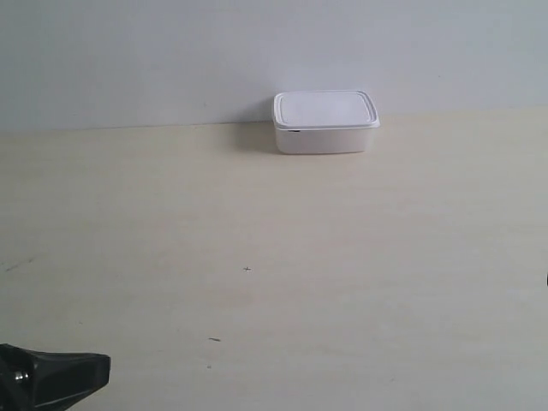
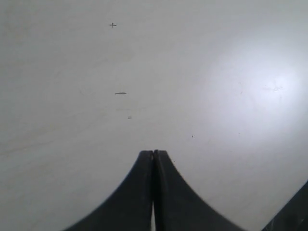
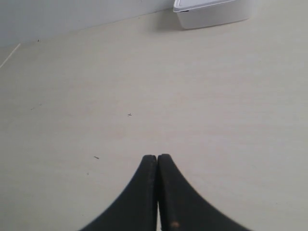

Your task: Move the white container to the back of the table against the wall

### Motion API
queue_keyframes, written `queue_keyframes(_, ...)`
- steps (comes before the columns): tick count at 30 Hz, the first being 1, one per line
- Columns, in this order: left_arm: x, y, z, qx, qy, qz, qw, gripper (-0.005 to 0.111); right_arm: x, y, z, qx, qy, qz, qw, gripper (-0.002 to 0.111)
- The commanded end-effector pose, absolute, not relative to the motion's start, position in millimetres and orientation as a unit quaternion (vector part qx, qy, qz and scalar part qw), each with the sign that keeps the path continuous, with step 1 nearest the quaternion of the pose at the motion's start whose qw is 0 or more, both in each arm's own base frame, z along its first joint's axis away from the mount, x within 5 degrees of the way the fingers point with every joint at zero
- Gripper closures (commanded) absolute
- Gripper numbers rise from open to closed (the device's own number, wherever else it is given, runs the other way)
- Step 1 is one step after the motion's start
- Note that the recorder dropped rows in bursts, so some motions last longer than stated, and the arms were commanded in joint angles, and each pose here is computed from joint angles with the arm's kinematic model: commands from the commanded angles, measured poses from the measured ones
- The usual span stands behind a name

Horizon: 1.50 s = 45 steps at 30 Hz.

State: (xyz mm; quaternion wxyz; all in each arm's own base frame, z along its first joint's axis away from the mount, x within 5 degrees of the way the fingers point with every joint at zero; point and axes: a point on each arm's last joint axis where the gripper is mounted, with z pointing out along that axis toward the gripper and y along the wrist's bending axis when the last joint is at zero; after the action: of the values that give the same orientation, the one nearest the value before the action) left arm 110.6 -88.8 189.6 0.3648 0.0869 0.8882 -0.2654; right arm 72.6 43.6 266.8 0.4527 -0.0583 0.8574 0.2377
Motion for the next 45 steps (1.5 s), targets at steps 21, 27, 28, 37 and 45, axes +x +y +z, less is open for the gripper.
queue_keyframes(21, 51.7, -50.5, 187.1, 0.110, 0.786, -0.337, 0.506, 0.107, 35.3, 31.3, 202.1, -0.035, 0.812, 0.284, 0.509, 0.108)
queue_keyframes(27, 46.6, -39.3, 197.8, 0.070, 0.738, -0.326, 0.586, 0.107, 39.6, 31.4, 176.4, -0.027, 0.825, 0.273, 0.494, 0.108)
queue_keyframes(28, 46.0, -37.8, 198.9, 0.063, 0.732, -0.322, 0.597, 0.107, 40.3, 31.0, 177.6, -0.026, 0.821, 0.272, 0.501, 0.108)
queue_keyframes(37, 49.3, -29.5, 200.3, 0.005, 0.726, -0.274, 0.630, 0.107, 42.1, 30.4, 181.0, -0.021, 0.810, 0.274, 0.518, 0.108)
queue_keyframes(45, 55.2, -16.1, 199.9, -0.089, 0.722, -0.190, 0.659, 0.107, 48.2, 24.8, 183.0, 0.026, 0.788, 0.253, 0.560, 0.108)
